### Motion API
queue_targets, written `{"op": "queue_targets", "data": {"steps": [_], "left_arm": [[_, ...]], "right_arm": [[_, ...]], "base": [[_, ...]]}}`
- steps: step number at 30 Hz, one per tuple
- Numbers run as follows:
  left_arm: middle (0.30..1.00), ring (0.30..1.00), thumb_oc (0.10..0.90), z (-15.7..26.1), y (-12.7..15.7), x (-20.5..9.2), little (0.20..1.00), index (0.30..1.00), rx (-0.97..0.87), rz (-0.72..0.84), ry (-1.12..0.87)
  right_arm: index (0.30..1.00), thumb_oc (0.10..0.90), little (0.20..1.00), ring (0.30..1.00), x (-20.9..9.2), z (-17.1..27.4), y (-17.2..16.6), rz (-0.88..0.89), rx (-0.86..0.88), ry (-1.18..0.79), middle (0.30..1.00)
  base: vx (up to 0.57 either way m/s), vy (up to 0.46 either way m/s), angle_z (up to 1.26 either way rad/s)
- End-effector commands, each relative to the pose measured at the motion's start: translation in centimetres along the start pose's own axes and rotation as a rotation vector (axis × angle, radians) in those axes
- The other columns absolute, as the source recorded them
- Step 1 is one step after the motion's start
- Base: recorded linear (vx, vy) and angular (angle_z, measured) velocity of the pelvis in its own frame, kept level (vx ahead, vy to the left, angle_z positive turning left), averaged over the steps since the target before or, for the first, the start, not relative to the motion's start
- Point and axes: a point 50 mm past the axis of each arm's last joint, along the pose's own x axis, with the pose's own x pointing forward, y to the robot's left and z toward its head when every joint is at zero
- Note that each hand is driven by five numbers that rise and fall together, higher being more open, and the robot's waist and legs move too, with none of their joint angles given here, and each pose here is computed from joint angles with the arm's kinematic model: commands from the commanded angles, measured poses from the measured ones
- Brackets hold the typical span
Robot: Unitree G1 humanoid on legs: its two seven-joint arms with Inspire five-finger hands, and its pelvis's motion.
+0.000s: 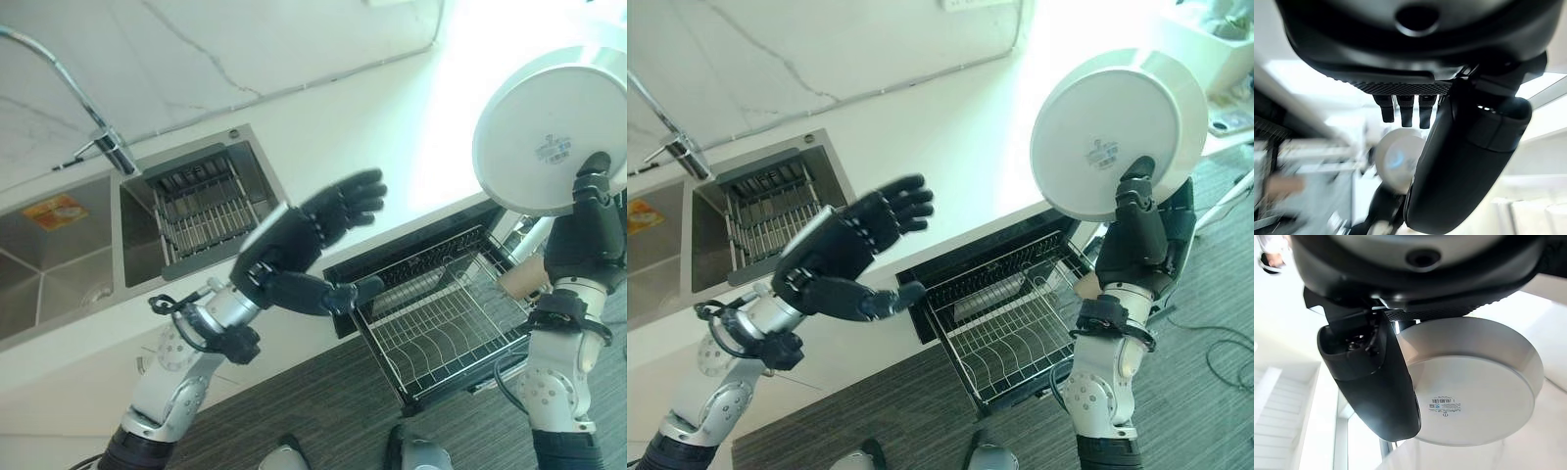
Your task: Place the dishes in the dishwasher.
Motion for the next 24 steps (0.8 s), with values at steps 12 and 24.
{"op": "queue_targets", "data": {"steps": [12,24], "left_arm": [[0.9,0.9,0.8,-8.1,-4.3,-3.6,0.9,0.9,-0.418,-0.235,0.39],[0.9,0.9,0.8,-17.0,-6.3,-14.7,0.9,0.9,-0.734,0.133,0.779]], "right_arm": [[0.3,0.4,0.3,0.3,1.6,4.0,4.8,0.297,-0.086,-0.259,0.3],[0.3,0.4,0.3,0.3,2.2,4.4,3.4,0.444,-0.45,-0.221,0.3]], "base": [[-0.01,-0.007,-0.04],[-0.05,-0.083,0.0]]}}
